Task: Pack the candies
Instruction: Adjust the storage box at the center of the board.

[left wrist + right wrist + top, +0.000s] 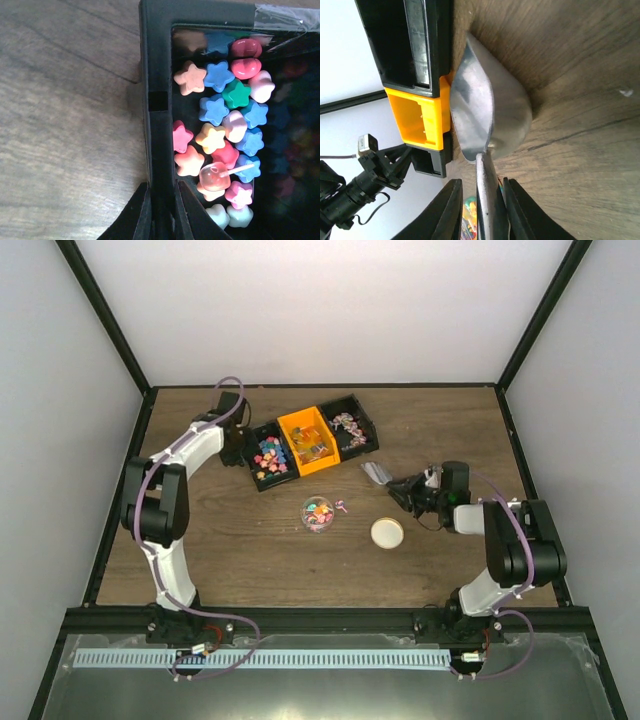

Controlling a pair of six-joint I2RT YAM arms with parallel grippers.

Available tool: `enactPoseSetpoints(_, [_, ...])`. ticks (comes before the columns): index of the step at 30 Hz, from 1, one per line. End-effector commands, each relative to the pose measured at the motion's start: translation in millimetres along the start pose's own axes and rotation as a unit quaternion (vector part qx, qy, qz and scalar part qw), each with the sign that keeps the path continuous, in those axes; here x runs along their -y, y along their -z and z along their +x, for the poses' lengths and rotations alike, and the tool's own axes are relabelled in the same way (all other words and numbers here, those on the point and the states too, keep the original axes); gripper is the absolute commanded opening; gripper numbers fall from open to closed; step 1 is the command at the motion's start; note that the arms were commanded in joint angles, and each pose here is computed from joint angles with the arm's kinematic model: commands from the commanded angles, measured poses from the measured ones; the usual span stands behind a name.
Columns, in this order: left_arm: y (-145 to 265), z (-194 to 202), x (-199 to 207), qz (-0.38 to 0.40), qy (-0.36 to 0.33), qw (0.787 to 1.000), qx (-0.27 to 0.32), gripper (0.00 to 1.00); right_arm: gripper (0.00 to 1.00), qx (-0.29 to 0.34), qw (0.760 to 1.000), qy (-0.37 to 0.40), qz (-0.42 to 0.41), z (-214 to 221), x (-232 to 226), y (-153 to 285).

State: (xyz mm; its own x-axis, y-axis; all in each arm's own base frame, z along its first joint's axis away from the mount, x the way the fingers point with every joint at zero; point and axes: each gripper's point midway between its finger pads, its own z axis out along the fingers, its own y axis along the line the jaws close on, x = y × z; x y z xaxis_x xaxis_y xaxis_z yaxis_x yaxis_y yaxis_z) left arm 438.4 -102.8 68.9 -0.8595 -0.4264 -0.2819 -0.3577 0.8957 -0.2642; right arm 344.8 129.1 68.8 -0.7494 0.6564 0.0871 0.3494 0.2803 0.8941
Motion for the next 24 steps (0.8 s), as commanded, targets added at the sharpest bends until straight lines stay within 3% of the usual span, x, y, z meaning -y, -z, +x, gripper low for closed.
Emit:
enactPoseSetpoints(1, [-54.0, 70.0, -39.5, -0.066, -0.051, 0.985, -0.153, 0.04, 0.3, -0.008, 0.999, 0.018, 0.028, 7.3, 14.3, 6.5])
enactPoseSetpoints(4, [-59.5, 61.1, -33.6, -0.062, -0.071, 0.984, -0.152, 0.04, 0.4, -0.004, 0.998, 0.032, 0.053, 9.2, 21.6, 11.0])
enactPoseSetpoints(10, [-58.4, 35.6, -26.8, -0.071, -0.11, 0.984, -0.124, 0.04, 0.71, 0.019, 0.992, 0.071, 0.104, 7.1, 29.4, 25.0])
enactPoseSetpoints(15, [-54.9, 15.2, -25.1, -0.075, -0.123, 0.984, -0.106, 0.05, 0.73, 0.046, 0.985, 0.102, 0.135, 8.3, 28.6, 44.4])
enactPoseSetpoints(19, [-47.2, 6.3, -26.3, -0.081, -0.108, 0.986, -0.095, 0.18, 0.78, 0.075, 0.973, 0.137, 0.17, 5.9, 25.4, 64.0])
enactPoseSetpoints(24, [-30.5, -2.2, -20.7, -0.074, -0.093, 0.99, -0.072, 0.35, 0.74, 0.084, 0.966, 0.141, 0.199, 15.3, 29.2, 84.0])
